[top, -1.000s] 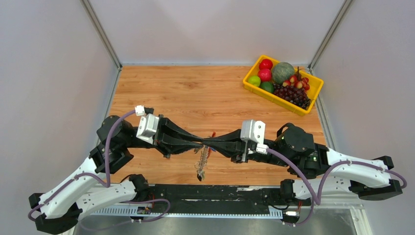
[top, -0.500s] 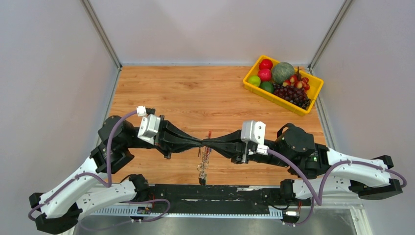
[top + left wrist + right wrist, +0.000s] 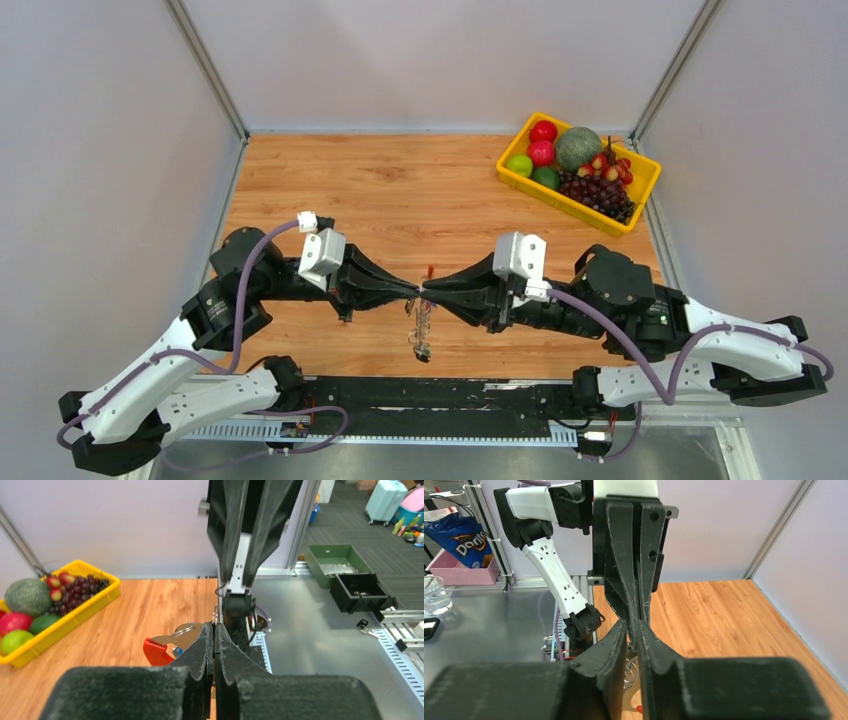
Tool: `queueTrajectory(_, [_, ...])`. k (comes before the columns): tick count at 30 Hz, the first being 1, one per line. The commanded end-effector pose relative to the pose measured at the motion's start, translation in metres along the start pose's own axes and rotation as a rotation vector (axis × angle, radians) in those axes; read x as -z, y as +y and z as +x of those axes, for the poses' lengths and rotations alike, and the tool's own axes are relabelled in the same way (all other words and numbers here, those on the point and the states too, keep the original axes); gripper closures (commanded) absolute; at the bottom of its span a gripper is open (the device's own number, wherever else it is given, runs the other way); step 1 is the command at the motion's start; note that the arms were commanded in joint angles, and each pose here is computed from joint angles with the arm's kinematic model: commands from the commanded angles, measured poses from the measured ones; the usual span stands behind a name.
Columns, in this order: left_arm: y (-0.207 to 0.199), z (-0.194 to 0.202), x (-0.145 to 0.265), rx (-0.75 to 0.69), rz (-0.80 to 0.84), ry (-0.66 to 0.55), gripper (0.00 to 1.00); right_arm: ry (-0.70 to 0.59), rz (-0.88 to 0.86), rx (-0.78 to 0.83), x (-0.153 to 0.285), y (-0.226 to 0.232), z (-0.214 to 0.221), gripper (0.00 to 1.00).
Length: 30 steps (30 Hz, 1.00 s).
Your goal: Put the keys on the keyring
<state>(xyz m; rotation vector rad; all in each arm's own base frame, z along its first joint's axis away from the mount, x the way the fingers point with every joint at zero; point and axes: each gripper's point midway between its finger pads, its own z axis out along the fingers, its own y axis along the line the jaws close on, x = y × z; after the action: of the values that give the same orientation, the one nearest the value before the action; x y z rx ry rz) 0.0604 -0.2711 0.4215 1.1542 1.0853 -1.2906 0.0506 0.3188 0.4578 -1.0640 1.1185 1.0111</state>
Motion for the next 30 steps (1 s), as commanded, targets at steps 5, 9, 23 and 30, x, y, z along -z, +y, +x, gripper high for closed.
queueTrajectory(5, [0.006,0.018,0.010,0.012,-0.047,0.154,1.00,0.232,0.072,-0.107,0.016,-0.009,0.010,0.64])
queueTrajectory(9, [0.002,0.031,0.014,0.041,-0.028,0.213,1.00,0.421,0.061,-0.125,0.013,-0.001,0.043,0.62])
queueTrajectory(23, [-0.022,0.057,0.026,0.104,0.089,0.344,1.00,0.538,-0.115,-0.215,0.012,0.029,0.080,0.63])
queueTrajectory(30, [-0.027,0.058,0.029,0.103,0.110,0.346,1.00,0.565,-0.152,-0.216,0.002,0.036,0.089,0.65])
